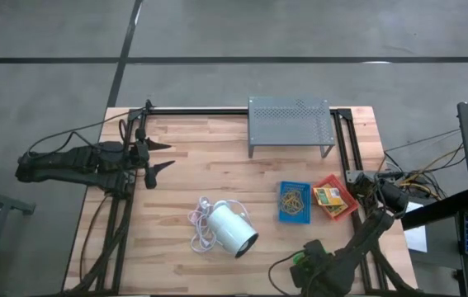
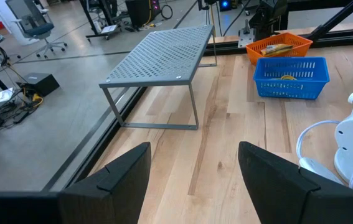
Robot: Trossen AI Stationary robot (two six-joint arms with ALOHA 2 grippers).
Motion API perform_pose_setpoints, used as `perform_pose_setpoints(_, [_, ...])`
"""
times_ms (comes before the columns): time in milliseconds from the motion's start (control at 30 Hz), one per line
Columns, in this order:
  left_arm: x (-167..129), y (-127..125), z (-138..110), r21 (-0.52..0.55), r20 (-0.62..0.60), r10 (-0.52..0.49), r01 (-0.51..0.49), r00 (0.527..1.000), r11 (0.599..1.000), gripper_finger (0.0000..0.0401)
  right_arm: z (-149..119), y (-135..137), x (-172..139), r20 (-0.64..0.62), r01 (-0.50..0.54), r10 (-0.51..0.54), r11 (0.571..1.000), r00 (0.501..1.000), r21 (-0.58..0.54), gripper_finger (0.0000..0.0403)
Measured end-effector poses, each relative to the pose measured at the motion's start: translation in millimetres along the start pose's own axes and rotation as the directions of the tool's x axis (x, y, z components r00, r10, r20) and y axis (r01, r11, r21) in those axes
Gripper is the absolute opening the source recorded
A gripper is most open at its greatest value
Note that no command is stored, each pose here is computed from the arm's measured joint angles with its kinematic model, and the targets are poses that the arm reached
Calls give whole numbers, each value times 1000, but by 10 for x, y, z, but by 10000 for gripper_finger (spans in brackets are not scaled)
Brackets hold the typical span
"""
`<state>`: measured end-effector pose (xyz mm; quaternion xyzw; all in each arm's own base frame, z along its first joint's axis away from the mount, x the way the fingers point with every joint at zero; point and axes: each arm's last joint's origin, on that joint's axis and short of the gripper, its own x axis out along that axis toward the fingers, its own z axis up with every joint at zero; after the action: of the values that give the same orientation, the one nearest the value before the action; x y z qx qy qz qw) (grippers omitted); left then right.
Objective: Pick & Place Office Desk Supplies
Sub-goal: Put the orange bin with the sorted box of crayons on the shelf
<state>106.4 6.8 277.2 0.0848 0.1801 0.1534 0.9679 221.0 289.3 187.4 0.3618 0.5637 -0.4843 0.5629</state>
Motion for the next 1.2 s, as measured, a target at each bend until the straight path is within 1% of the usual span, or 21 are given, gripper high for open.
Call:
perform_pose_setpoints(100, [0,0,0,0,0,0,0,1000,1000,244,36,-40,-91,1,-21,21,1000,1000,2,150])
perform_pose_setpoints(200, [0,0,0,0,0,0,0,1000,1000,244,100,-99,-238,32,-86,85,995,996,42,146])
perform_pose_setpoints(267, [0,0,0,0,0,0,0,1000,1000,244,157,-147,-340,70,-138,134,989,989,60,142])
perform_pose_setpoints(367, [0,0,0,0,0,0,0,1000,1000,244,241,-210,-465,146,-215,204,975,968,58,135])
perform_pose_setpoints(433, [0,0,0,0,0,0,0,1000,1000,244,303,-265,-545,198,-248,236,968,951,37,130])
perform_pose_setpoints(533, [0,0,0,0,0,0,0,1000,1000,244,402,-339,-653,302,-292,293,955,907,-48,125])
perform_pose_setpoints(600, [0,0,0,0,0,0,0,1000,1000,244,472,-385,-726,384,-321,338,941,859,-112,123])
perform_pose_setpoints(667, [0,1,0,0,0,1,-1,1000,1000,244,540,-421,-794,463,-339,383,924,800,-179,123])
perform_pose_setpoints(767, [0,1,0,0,0,0,0,1000,1000,244,625,-476,-894,568,-343,448,894,691,-288,126])
perform_pose_setpoints(833, [0,0,-1,0,0,0,0,1000,1000,244,675,-504,-959,641,-328,493,870,588,-368,129])
perform_pose_setpoints(933, [0,0,-1,0,0,0,0,1000,1000,244,744,-524,-1047,729,-269,547,837,412,-476,135])
perform_pose_setpoints(1000, [0,0,-1,0,0,0,0,1000,1000,244,801,-525,-1098,764,-220,559,829,322,-514,138])
perform_pose_setpoints(1067, [1,0,-1,0,0,0,0,1000,1000,244,884,-524,-1139,783,-183,550,835,289,-519,141])
perform_pose_setpoints(1100, [1,0,-1,0,0,0,0,1000,1000,244,944,-523,-1152,793,-171,538,843,286,-511,142])
perform_pose_setpoints(1200, [0,0,-1,0,0,0,0,1000,1000,244,1144,-504,-1166,819,-129,489,871,300,-473,144])
